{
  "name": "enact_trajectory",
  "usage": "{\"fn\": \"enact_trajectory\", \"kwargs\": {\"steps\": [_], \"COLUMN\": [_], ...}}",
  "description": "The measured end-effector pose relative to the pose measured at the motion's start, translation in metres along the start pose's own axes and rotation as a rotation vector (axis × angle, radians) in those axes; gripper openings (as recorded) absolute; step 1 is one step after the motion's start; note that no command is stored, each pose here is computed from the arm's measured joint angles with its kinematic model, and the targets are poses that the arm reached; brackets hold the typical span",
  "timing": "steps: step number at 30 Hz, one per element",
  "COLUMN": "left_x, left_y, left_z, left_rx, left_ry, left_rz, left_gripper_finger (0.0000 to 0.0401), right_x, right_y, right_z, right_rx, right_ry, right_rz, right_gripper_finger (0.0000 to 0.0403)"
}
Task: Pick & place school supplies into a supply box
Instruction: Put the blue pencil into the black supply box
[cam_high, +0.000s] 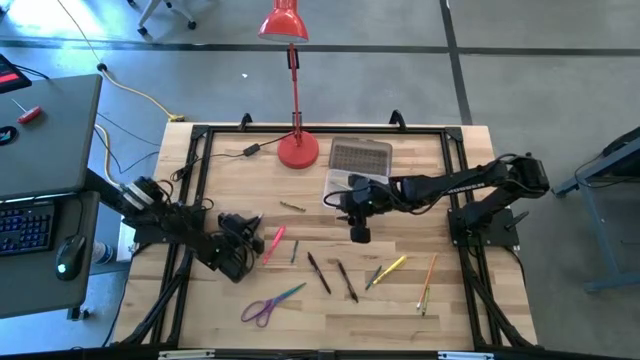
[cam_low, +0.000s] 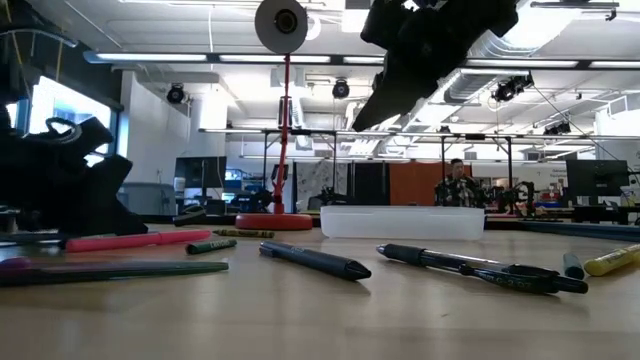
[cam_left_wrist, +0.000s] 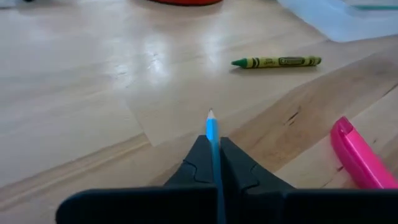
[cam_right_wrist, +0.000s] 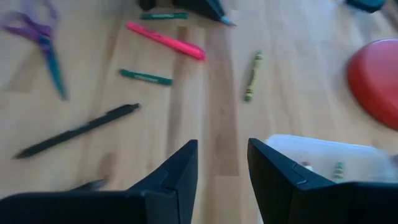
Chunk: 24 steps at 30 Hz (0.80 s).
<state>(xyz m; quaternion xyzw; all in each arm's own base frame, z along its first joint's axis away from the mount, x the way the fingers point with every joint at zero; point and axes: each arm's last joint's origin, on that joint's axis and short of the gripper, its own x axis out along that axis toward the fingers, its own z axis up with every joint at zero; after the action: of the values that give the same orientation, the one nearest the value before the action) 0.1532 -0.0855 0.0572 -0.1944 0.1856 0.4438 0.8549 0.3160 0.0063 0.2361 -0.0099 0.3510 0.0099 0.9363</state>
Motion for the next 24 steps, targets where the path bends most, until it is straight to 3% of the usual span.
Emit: {"fn": "enact_trajectory", "kwargs": {"steps": [6,12,15,19,24], "left_x": [0.000,0.003,0.009,0.028,0.069], "left_y": [-0.014,-0.045,-0.065,-0.090,-0.109], "left_z": [0.037,0.099,0.135,0.179,0.200], "left_rx": [0.023,0.154,0.268,0.371,0.418], "left_ry": [0.153,0.130,0.104,0.075,-0.029], "left_rz": [0.016,-0.068,-0.147,-0.334,-0.411], "left_gripper_finger": [0.0025,0.0025,0.0025,0.0026,0.0034], "right_x": [-0.018,-0.042,-0.050,-0.058,-0.060], "right_y": [0.011,0.032,0.042,0.052,0.065], "right_z": [0.003,0.000,-0.003,-0.007,-0.026], "right_rx": [0.023,-0.019,-0.033,-0.039,0.028], "right_ry": [-0.015,0.028,0.045,0.073,0.206], "right_rz": [0.117,0.171,0.161,0.132,0.135], "right_gripper_finger": [0.0119,0.0119,0.0119,0.0119,0.0119]}}
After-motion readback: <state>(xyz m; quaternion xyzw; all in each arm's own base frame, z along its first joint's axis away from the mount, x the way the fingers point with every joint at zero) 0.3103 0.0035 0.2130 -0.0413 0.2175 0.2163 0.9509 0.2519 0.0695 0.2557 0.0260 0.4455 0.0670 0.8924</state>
